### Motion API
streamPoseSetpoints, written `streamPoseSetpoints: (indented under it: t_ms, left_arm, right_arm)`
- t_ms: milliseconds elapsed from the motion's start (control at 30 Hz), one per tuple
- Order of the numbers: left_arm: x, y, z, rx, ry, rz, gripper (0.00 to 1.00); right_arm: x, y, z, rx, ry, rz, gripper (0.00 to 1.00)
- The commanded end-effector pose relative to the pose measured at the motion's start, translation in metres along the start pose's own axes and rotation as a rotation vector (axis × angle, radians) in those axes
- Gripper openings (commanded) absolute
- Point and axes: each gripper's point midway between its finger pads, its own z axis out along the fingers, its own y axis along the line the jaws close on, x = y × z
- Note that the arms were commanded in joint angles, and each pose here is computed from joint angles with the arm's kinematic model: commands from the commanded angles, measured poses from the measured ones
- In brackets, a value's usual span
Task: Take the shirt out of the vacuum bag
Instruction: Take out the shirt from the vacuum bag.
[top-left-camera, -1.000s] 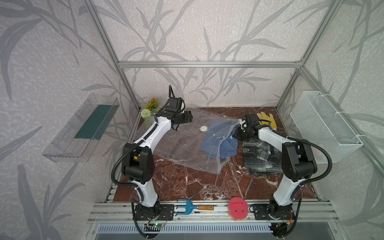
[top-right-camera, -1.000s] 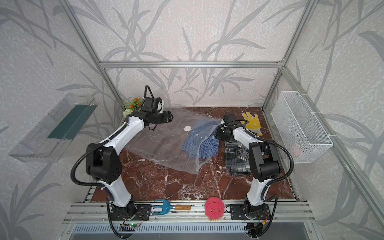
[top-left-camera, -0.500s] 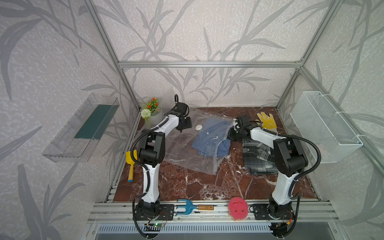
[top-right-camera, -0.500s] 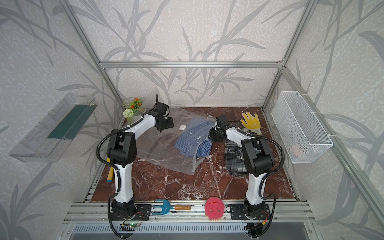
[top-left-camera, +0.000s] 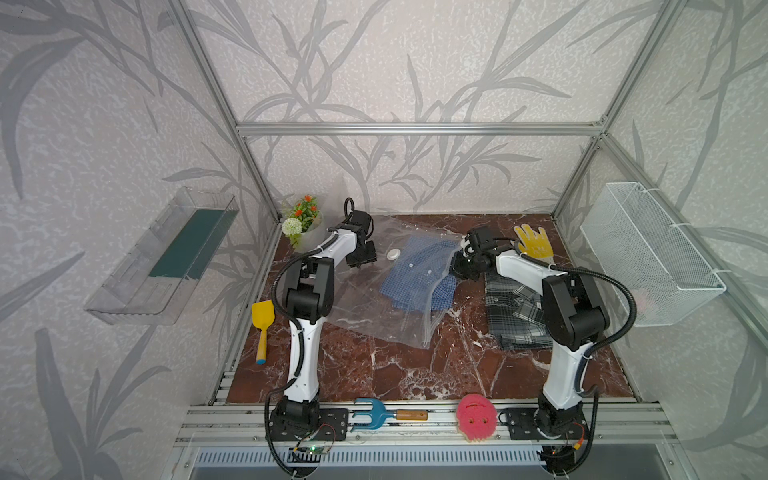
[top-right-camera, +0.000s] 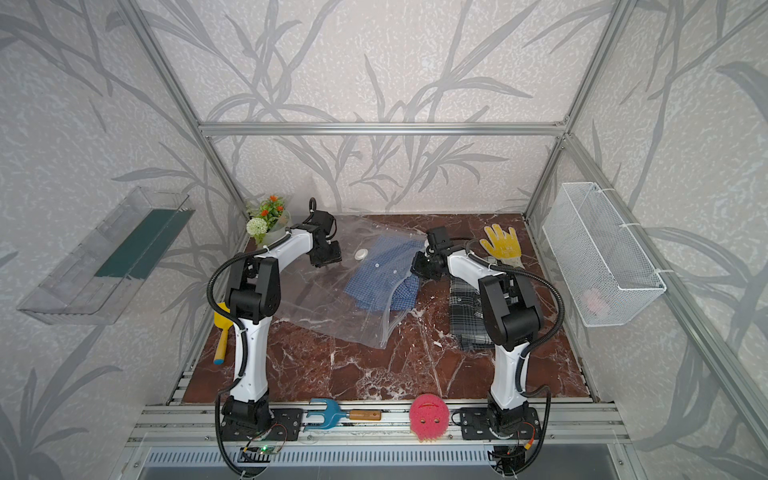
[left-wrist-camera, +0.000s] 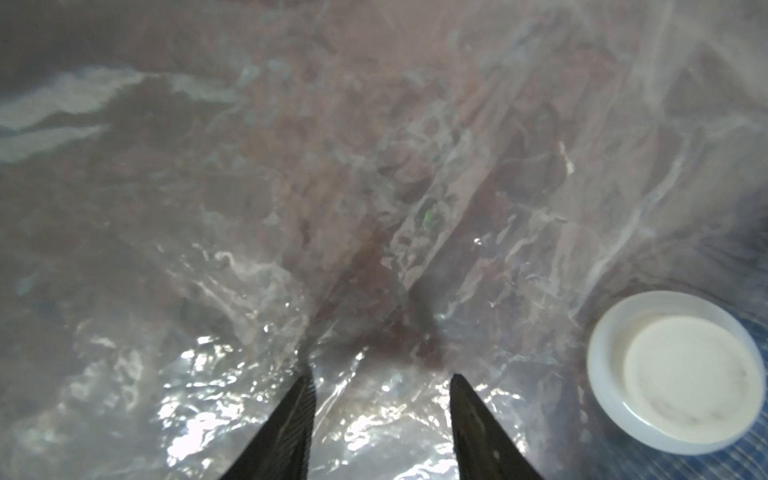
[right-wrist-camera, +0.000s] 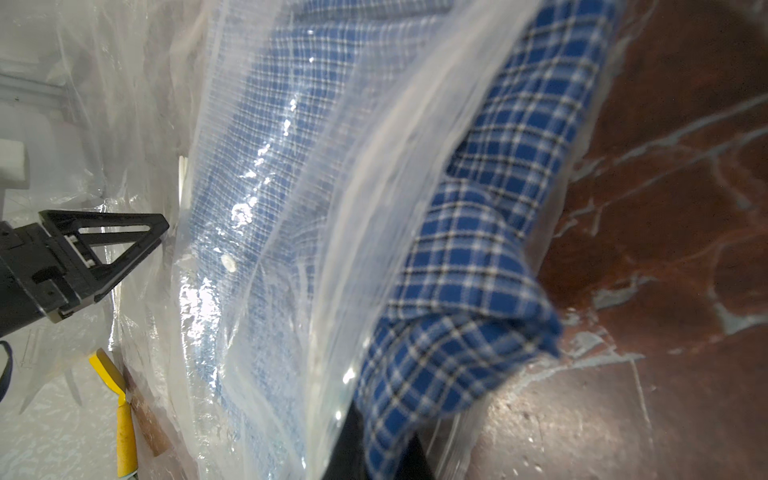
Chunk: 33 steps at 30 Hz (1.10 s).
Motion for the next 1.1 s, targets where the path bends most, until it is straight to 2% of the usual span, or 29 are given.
streamPoseSetpoints:
  t_ms: [0,133,300,567,700,900,1067]
  left_arm:
    - [0.005,0.009,0.008,-0.036,0.029,-0.03,0.52]
    - [0.011,0.013,0.016,-0.038,0.046,-0.043,0.51]
    - [0.016,0.014,0.023,-0.03,0.062,-0.055,0.51]
    - [0.018,0.018,0.025,-0.033,0.067,-0.063,0.5]
    - [0.017,0.018,0.025,-0.03,0.063,-0.066,0.5]
    - [0.017,0.019,0.027,-0.027,0.067,-0.071,0.5]
    - [0.015,0.022,0.028,-0.024,0.067,-0.08,0.5]
  right_arm:
    - [-0.002,0.01,-0.011,0.006,0.023,-0.066,0.0]
    - [-0.007,0.008,-0.028,0.034,0.024,-0.093,0.0]
    - [-0.014,-0.013,-0.053,0.055,0.008,-0.056,0.0]
    - [-0.003,-0.037,-0.098,0.101,0.027,-0.061,0.0]
    - [0.0,-0.054,-0.123,0.168,0.048,-0.063,0.0]
    - [-0.001,-0.08,-0.17,0.206,0.017,-0.043,0.0]
    - [0.009,-0.106,-0.186,0.291,0.063,-0.07,0.0]
